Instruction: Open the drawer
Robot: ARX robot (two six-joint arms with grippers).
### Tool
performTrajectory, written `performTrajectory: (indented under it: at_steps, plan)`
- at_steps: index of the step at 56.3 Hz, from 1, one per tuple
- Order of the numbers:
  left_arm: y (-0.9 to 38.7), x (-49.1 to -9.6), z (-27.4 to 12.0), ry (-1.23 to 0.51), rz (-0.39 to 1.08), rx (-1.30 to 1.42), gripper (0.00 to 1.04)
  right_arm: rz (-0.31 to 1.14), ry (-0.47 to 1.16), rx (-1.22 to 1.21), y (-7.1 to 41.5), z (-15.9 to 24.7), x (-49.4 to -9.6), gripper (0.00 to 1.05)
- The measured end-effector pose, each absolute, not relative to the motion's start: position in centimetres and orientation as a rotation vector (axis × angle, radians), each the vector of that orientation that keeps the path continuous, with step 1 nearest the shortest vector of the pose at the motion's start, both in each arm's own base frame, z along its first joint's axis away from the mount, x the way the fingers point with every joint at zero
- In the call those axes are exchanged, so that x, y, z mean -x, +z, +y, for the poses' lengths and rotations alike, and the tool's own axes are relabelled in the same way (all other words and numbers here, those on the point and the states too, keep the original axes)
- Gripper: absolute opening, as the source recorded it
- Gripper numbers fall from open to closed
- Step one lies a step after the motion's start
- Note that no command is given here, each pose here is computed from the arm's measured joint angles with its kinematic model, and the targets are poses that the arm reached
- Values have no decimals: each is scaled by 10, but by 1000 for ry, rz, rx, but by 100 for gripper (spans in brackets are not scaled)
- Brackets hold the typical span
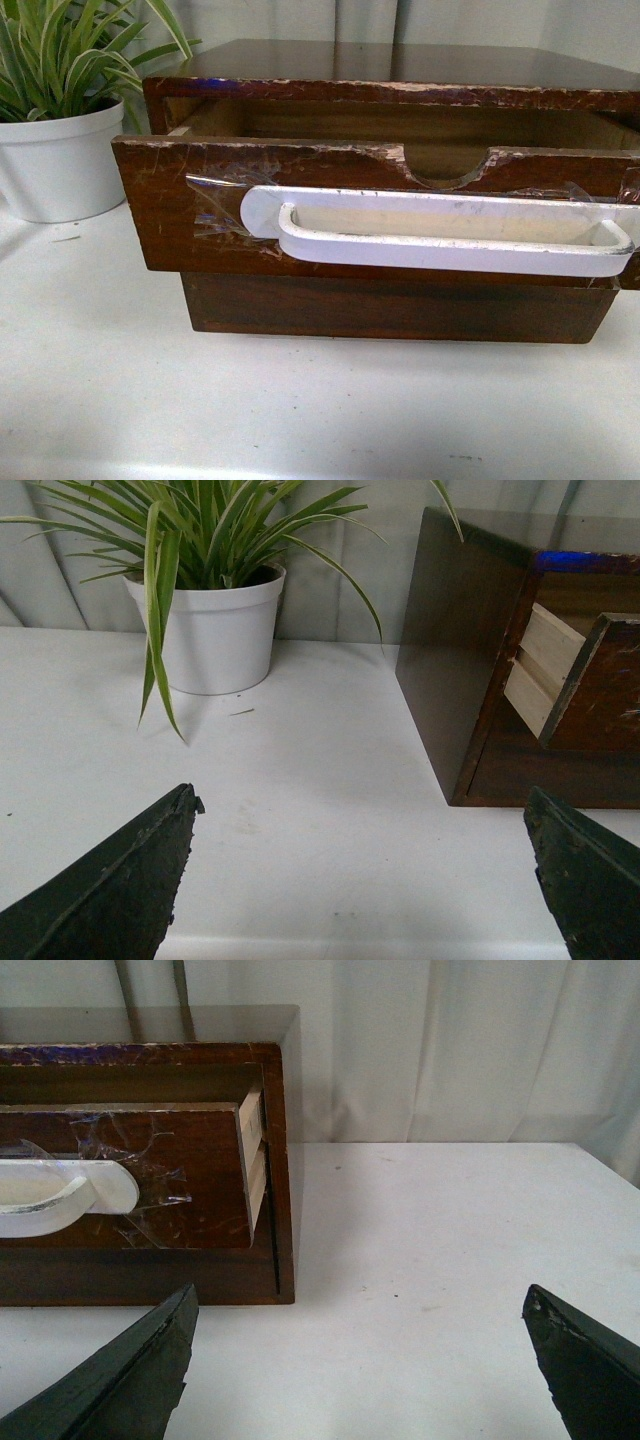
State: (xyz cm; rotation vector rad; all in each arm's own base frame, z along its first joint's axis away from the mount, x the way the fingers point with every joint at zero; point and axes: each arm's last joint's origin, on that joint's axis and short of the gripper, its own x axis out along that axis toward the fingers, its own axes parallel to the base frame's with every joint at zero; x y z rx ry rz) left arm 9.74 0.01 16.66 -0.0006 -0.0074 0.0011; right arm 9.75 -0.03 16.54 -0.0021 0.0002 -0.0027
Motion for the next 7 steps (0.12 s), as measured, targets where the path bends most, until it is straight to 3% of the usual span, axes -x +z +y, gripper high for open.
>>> performTrajectory:
  at_steps: [7]
  plan:
    - [167, -97, 0, 1, -7, 1, 98, 0, -3, 2, 165, 0, -97, 96]
